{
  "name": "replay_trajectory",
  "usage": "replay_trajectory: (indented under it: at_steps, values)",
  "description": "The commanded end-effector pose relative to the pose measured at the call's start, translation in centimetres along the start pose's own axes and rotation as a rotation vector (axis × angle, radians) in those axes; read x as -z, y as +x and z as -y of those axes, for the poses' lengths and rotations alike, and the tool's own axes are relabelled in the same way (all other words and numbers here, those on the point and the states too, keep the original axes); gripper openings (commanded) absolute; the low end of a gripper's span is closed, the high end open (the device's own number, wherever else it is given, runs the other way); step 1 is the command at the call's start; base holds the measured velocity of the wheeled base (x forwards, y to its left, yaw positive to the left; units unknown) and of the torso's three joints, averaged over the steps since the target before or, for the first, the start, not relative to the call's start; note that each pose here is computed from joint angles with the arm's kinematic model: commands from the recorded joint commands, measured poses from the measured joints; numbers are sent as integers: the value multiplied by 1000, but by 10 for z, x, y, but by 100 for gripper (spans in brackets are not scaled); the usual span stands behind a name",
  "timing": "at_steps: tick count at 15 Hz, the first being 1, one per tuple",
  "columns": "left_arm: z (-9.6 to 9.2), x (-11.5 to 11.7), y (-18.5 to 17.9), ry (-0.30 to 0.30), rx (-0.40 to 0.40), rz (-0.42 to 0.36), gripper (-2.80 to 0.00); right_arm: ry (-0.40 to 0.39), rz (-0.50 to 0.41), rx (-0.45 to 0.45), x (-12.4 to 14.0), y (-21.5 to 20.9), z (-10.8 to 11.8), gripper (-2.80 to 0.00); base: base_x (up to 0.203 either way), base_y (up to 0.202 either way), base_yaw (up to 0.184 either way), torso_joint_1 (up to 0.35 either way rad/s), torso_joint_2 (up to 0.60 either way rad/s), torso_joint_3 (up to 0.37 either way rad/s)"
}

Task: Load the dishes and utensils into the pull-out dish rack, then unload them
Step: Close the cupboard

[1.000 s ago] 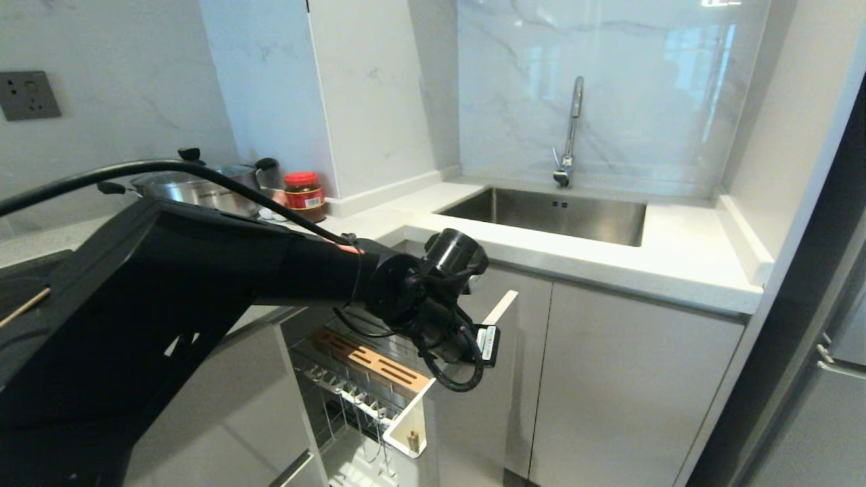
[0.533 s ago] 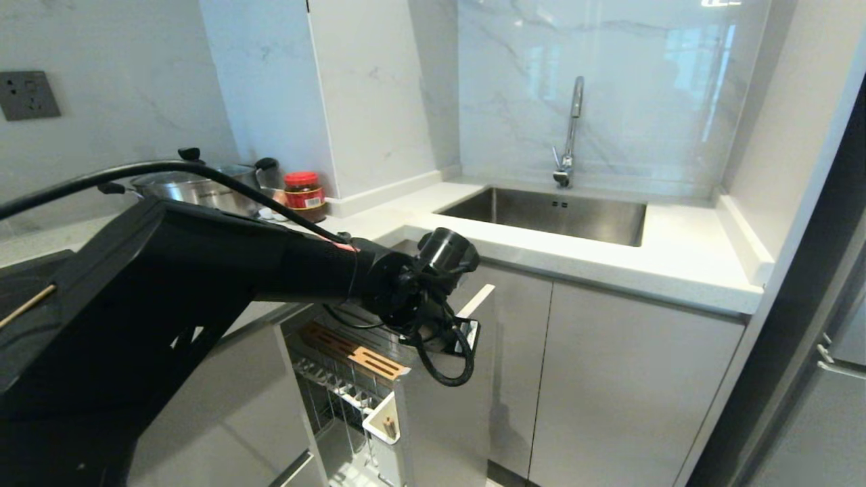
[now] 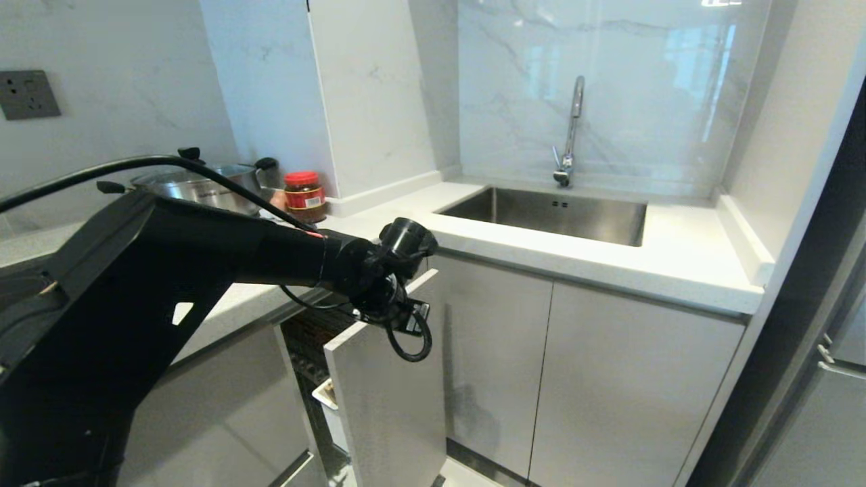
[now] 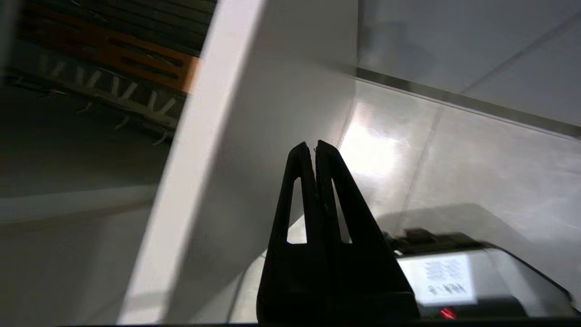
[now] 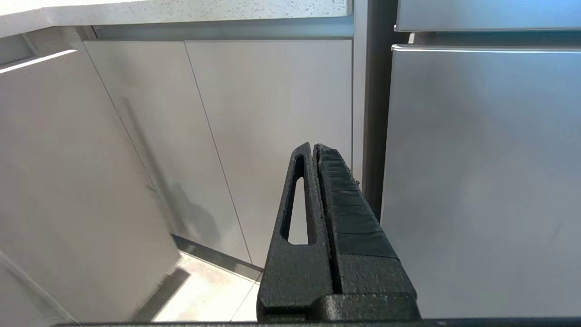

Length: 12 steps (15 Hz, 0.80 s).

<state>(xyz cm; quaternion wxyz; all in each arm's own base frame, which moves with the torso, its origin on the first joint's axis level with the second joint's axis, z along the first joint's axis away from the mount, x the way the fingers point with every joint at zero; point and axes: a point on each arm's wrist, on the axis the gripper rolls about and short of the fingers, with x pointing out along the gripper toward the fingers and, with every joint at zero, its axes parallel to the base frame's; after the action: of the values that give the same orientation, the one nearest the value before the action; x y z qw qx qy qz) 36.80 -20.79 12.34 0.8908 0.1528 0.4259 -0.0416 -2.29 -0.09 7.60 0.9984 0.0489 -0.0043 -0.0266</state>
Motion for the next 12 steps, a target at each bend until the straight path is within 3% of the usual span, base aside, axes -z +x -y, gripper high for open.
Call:
replay_trajectory:
  at_steps: [1,6,8,12]
  values:
    - [-26,-3,14,-24,-73,0,-280,1,3,0,0,0,0,-280,0,0,0,0,0,0]
    - [-74,-4,48,-17,-295,-21,-280,1,4,0,0,0,0,-280,0,0,0,0,0,0]
    - [-78,-5,52,-14,-347,-25,-280,1,3,0,0,0,0,-280,0,0,0,0,0,0]
    - [-79,-5,53,-14,-356,-28,-280,1,3,0,0,0,0,-280,0,0,0,0,0,0]
